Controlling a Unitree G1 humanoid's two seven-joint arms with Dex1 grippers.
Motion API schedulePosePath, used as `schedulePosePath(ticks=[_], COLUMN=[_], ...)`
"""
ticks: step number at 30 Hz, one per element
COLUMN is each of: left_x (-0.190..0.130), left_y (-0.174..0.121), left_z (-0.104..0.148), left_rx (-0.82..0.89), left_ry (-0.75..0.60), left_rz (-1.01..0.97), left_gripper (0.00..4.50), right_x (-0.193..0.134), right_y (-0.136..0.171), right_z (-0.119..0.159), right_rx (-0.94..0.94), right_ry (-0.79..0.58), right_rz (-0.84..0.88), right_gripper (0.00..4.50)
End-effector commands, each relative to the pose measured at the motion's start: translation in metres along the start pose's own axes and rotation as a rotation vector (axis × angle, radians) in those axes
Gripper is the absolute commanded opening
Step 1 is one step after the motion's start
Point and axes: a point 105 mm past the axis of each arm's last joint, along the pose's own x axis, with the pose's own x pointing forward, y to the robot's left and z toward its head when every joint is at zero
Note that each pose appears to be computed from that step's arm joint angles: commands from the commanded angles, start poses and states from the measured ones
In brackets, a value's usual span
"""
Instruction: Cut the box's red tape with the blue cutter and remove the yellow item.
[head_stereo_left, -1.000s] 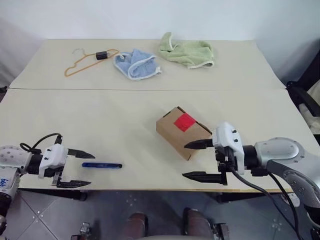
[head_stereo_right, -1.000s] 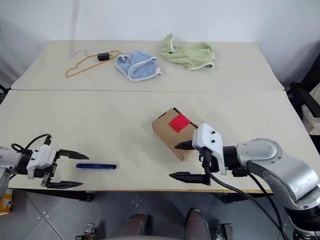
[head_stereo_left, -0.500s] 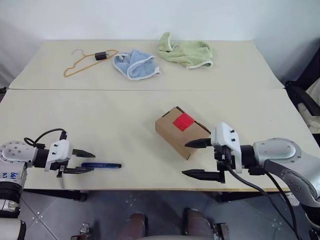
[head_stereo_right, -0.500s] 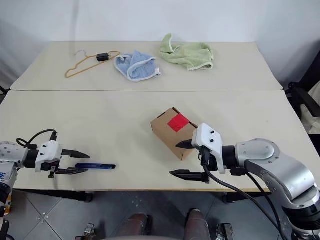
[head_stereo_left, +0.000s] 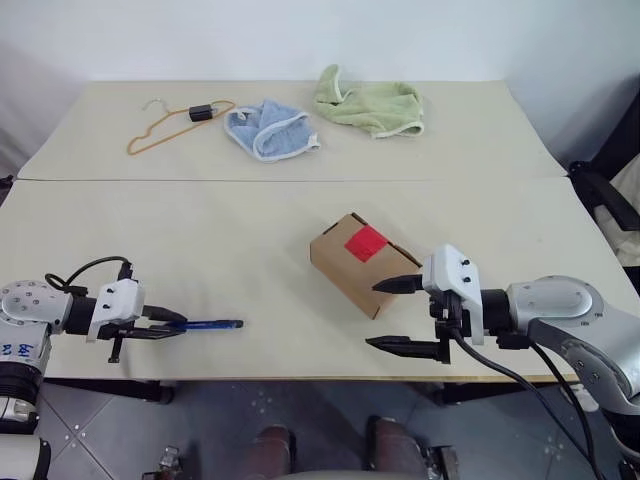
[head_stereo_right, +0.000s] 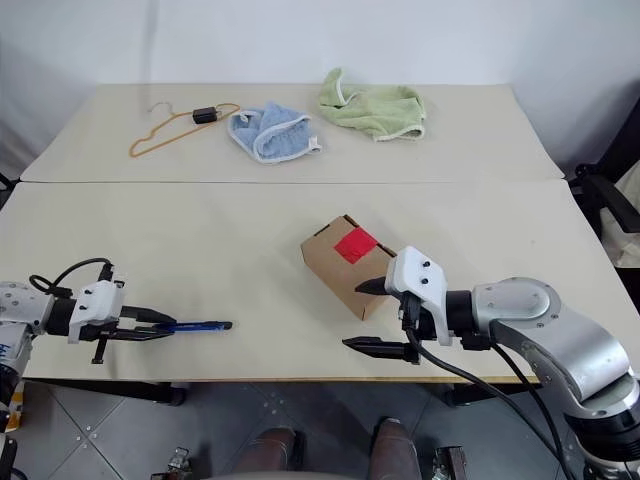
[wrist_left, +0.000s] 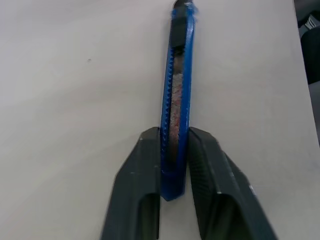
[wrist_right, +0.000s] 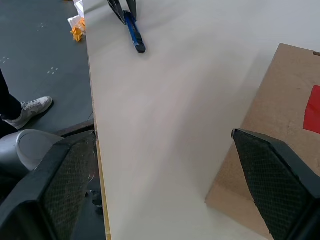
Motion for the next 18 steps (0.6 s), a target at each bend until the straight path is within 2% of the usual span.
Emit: schedulePosePath(ticks=[1, 10, 14, 17, 18], left_x=[0.003, 0.016, 0.021, 0.022, 0.022], left_y=[-0.025, -0.030, -0.029, -0.026, -0.028], left_z=[-0.015, -0.010, -0.008, -0.008, -0.006], left_rx=[-0.041, -0.013, -0.059, -0.060, -0.047], left_ry=[0.063, 0.025, 0.020, 0.024, 0.014], left_rz=[-0.159, -0.164, -0.146, -0.112, -0.124], left_gripper=[0.36, 0.36, 0.36, 0.93, 1.24], right_x=[-0.005, -0.005, -0.005, -0.004, -0.004], right_y=[-0.003, -0.004, -0.005, -0.006, -0.006], right_z=[0.005, 0.006, 0.007, 0.008, 0.008], right_rx=[-0.031, -0.033, -0.034, -0.035, -0.036], right_ry=[-0.004, -0.002, -0.001, -0.003, -0.003], right_rz=[-0.024, -0.029, -0.030, -0.028, -0.027], right_gripper=[4.50, 4.50, 4.50, 4.50, 4.50])
